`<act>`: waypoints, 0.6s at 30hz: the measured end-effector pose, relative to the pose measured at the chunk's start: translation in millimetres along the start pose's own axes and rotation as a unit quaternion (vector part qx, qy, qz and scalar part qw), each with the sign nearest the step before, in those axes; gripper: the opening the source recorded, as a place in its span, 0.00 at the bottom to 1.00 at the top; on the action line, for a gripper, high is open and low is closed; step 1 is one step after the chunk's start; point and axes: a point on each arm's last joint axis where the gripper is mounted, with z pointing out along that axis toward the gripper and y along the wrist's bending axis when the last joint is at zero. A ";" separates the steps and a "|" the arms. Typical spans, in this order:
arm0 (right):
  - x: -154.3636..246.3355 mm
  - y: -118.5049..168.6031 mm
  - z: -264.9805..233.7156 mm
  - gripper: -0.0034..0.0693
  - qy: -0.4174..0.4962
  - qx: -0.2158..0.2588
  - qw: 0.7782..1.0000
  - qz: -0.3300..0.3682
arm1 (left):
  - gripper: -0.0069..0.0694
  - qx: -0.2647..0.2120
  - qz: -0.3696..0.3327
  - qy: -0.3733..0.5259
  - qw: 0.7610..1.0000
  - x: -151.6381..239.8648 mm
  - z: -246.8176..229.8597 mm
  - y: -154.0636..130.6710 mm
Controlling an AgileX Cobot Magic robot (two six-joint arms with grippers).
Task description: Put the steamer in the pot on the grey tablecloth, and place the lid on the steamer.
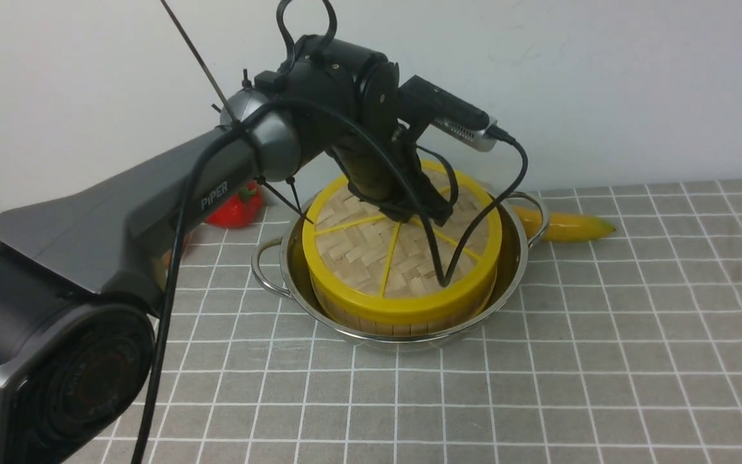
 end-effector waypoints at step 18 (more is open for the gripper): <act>-0.5 -5.9 -0.2 0.72 -0.002 0.032 0.999 -0.025 | 0.86 -0.166 -0.054 -0.276 0.945 8.1 -336.7 50.0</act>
